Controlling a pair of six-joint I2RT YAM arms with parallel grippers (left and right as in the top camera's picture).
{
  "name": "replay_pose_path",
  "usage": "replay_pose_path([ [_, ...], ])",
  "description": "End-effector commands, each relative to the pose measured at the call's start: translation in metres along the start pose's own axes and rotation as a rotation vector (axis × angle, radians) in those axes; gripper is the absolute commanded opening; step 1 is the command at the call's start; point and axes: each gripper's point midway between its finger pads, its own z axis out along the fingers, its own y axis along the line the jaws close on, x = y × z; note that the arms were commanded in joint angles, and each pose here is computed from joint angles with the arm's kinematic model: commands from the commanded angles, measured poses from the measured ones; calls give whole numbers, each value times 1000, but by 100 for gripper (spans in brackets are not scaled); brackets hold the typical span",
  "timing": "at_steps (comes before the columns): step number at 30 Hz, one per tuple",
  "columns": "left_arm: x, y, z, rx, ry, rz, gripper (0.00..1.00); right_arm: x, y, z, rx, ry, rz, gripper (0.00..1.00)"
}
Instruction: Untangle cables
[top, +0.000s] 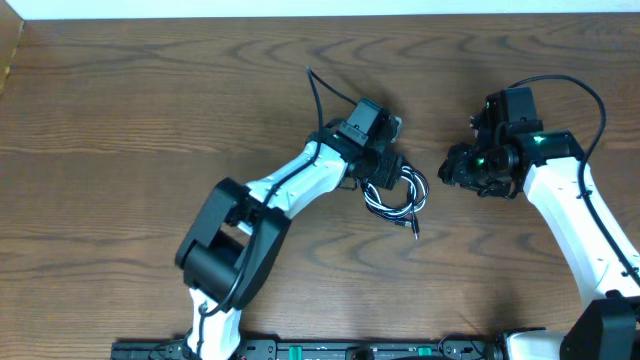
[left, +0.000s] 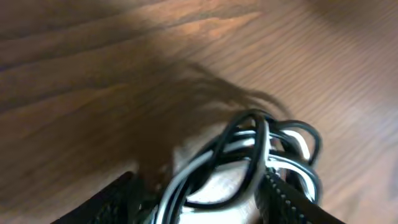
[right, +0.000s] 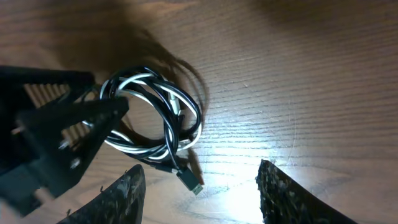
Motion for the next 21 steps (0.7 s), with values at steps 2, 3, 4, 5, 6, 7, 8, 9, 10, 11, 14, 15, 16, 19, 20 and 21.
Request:
replay_pose_path([
  [2, 6, -7, 12, 4, 12, 163, 40, -2, -4, -2, 21, -9, -16, 53],
  [3, 5, -8, 12, 5, 8, 167, 39, -2, -4, -2, 21, -10, -16, 53],
  [4, 4, -9, 12, 7, 4, 170, 38, -2, -4, -2, 21, -10, -16, 53],
  [5, 3, -9, 12, 8, 0, 172, 36, -2, -4, -2, 21, -10, -16, 53],
  [6, 3, -10, 12, 8, 0, 173, 35, -2, -4, -1, 21, -10, -16, 53],
  [7, 4, -11, 13, 9, 1, 175, 34, -2, -4, -1, 21, -9, -16, 53],
  [8, 4, -11, 13, 9, 1, 175, 32, -2, -4, -1, 22, -8, -16, 53],
  [9, 4, -11, 13, 9, 0, 175, 27, -2, -4, -1, 22, -7, -15, 53],
  [10, 2, -11, 13, 10, -5, 176, 19, -2, -4, 0, 22, -6, -15, 53],
  [11, 2, -11, 12, 11, -7, 177, 8, -2, -4, 1, 22, -6, -15, 53],
  [14, -4, -11, 7, 12, -28, 102, 7, 1, -1, 5, 14, -5, -27, 53],
  [15, -9, -8, 1, 12, -43, 32, 7, 1, 3, 7, 3, -5, -35, 53],
  [16, -12, -7, -3, 18, -51, -7, 7, 2, 5, 8, -2, -5, -34, 54],
  [19, -27, -14, -30, 159, -73, -150, 7, 4, 15, 14, -16, -8, -58, 54],
  [20, -31, -15, -39, 209, -75, -189, 8, 5, 18, 16, -17, -4, -63, 54],
  [21, -34, -15, -46, 240, -76, -217, 8, 7, 20, 18, -17, 1, -69, 54],
])
